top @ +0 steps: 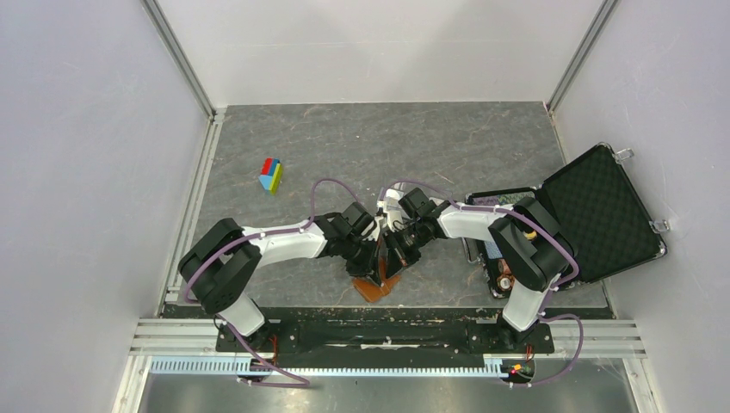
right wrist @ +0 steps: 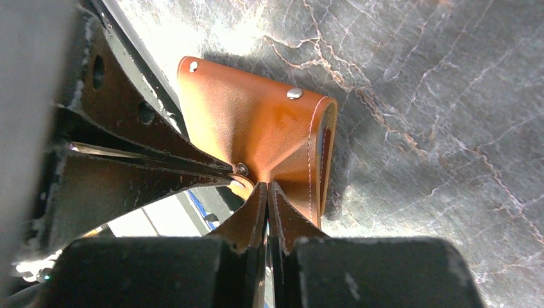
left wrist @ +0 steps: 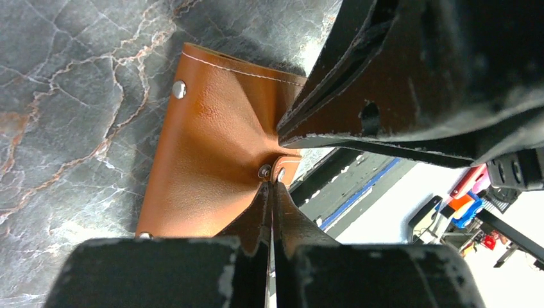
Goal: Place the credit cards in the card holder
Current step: Close the card holder at the center of the board.
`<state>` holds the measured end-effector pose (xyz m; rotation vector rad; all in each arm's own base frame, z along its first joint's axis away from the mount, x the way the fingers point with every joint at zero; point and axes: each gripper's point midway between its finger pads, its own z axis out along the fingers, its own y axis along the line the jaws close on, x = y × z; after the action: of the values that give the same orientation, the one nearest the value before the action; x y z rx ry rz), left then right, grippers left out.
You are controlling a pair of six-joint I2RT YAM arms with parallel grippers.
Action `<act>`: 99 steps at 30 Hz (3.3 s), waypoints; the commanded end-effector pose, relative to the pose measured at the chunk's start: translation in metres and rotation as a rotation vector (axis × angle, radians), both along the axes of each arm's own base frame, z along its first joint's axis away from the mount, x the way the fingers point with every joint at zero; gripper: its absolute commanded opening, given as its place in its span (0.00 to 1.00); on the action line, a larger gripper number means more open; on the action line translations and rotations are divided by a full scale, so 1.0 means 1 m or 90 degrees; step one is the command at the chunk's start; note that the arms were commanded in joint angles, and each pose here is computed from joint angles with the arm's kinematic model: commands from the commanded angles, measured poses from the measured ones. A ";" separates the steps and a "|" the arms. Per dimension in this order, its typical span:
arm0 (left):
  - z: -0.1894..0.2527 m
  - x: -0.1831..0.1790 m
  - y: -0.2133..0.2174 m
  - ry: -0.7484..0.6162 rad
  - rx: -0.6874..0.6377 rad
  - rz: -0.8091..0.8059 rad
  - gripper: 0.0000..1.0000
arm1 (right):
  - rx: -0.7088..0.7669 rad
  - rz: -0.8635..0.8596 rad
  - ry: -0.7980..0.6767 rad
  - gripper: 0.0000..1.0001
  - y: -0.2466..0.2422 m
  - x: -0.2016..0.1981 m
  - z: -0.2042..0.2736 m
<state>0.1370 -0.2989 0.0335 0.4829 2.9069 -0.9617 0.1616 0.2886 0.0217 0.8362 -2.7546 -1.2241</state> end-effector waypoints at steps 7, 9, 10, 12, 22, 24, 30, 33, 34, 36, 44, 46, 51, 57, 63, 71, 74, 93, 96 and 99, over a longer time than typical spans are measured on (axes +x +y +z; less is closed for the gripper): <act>0.017 0.034 -0.005 -0.098 0.007 0.031 0.02 | -0.015 0.011 -0.033 0.00 -0.002 0.001 -0.008; 0.014 0.035 -0.003 -0.098 0.017 0.035 0.02 | 0.005 0.016 -0.041 0.00 0.001 0.001 -0.002; 0.013 0.035 -0.002 -0.097 0.021 0.036 0.02 | 0.013 0.018 -0.045 0.00 0.002 0.001 0.001; 0.010 0.035 -0.001 -0.094 0.028 0.039 0.02 | 0.029 0.025 -0.053 0.00 0.004 0.001 0.006; 0.004 0.040 0.011 -0.100 0.079 0.074 0.02 | 0.120 0.078 -0.044 0.00 0.011 -0.015 0.026; 0.007 0.042 0.013 -0.107 0.084 0.085 0.02 | 0.131 0.085 -0.039 0.00 0.012 -0.017 0.028; 0.011 0.042 0.021 -0.107 0.101 0.108 0.02 | 0.158 0.100 -0.035 0.00 0.014 -0.021 0.035; 0.009 0.041 0.022 -0.102 0.106 0.114 0.02 | 0.175 0.104 -0.031 0.00 0.016 -0.024 0.037; 0.008 0.041 0.022 -0.100 0.108 0.116 0.02 | 0.178 0.104 -0.027 0.00 0.016 -0.024 0.037; 0.007 0.041 0.024 -0.099 0.115 0.124 0.02 | 0.184 0.100 -0.023 0.00 0.019 -0.025 0.036; 0.004 0.042 0.028 -0.103 0.134 0.135 0.02 | 0.198 0.099 -0.007 0.00 0.035 -0.024 0.035; 0.004 0.042 0.027 -0.102 0.130 0.133 0.02 | 0.200 0.100 -0.006 0.00 0.038 -0.023 0.035; 0.001 0.044 0.025 -0.100 0.134 0.136 0.02 | 0.207 0.094 -0.006 0.00 0.043 -0.020 0.036; -0.006 0.041 0.027 -0.090 0.144 0.137 0.02 | 0.231 0.068 0.009 0.00 0.050 -0.018 0.037; -0.011 0.038 0.029 -0.080 0.154 0.137 0.02 | 0.240 0.035 0.003 0.00 0.055 -0.011 0.040; -0.012 0.037 0.028 -0.080 0.155 0.136 0.02 | 0.123 -0.014 -0.031 0.00 0.047 0.008 0.009; -0.012 0.037 0.028 -0.078 0.157 0.138 0.02 | 0.063 -0.030 -0.040 0.00 0.039 0.013 -0.007; -0.053 0.020 0.068 -0.014 0.308 0.249 0.02 | -0.262 -0.046 -0.005 0.00 -0.021 -0.005 -0.092; -0.063 0.019 0.081 -0.004 0.345 0.265 0.02 | -0.294 -0.042 -0.003 0.00 -0.029 -0.006 -0.100; -0.069 0.019 0.092 0.015 0.356 0.285 0.02 | -0.298 -0.034 -0.005 0.00 -0.029 -0.006 -0.102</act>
<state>0.1597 -0.2700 0.0195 -0.0472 3.0256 -0.5222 0.1548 0.3198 0.0053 0.6288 -2.6925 -1.1214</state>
